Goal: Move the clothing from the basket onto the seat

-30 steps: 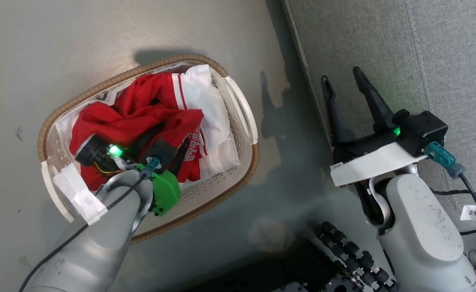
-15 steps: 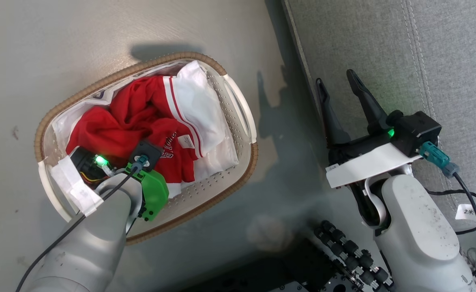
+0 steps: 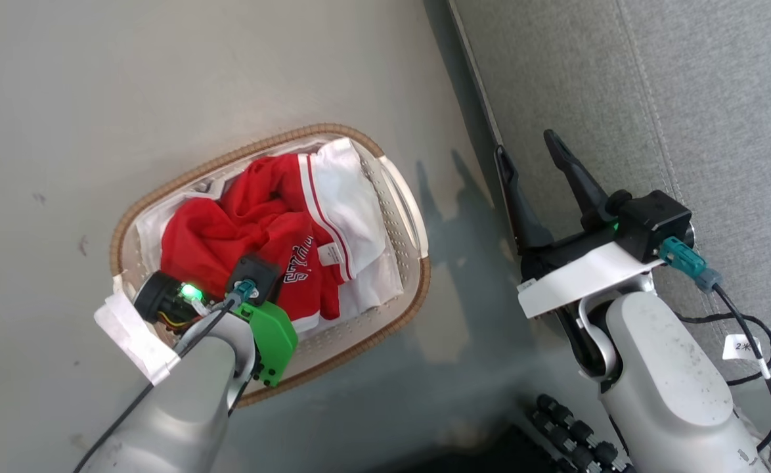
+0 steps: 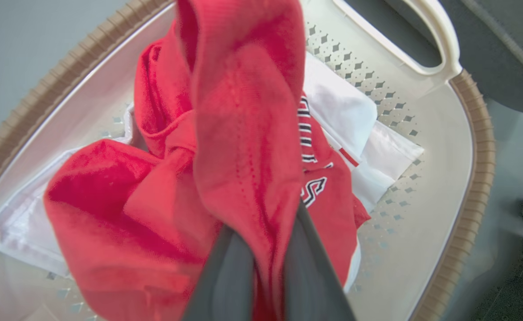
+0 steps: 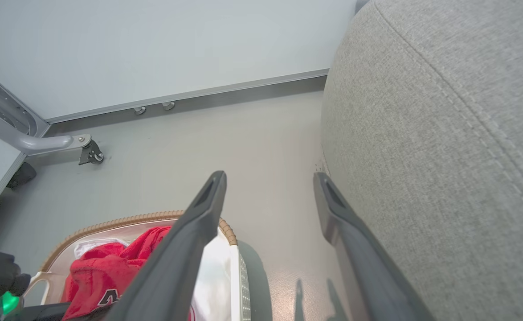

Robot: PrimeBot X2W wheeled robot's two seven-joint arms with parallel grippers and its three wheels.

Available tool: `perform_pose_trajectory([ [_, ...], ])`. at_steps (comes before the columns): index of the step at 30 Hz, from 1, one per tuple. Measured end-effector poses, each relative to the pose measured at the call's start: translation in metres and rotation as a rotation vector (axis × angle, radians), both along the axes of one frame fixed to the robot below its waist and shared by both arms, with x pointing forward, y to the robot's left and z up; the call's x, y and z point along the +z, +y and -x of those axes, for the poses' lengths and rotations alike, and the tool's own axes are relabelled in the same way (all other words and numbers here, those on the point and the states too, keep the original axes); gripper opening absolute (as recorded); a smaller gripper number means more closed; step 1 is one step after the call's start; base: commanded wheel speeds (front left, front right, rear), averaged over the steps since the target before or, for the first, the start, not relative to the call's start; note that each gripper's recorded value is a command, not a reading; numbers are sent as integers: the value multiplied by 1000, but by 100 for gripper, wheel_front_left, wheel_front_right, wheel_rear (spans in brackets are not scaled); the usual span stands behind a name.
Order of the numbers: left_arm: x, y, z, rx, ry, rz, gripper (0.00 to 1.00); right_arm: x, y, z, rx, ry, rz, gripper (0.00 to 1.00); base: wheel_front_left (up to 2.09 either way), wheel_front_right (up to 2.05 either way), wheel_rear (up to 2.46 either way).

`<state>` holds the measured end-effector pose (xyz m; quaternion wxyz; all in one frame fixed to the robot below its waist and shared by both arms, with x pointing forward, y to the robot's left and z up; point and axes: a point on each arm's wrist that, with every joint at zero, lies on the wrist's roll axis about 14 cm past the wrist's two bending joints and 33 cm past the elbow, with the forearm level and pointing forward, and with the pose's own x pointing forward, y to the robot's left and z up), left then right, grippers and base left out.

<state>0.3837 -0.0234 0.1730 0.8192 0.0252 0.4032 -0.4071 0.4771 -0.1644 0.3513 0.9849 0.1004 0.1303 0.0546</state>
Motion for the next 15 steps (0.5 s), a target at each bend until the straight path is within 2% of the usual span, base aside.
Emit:
perform_pose_trajectory([
  [15,96,5,-3,161,-151,130,0,48,23,24,58,-74,-36,100,0,0,0],
])
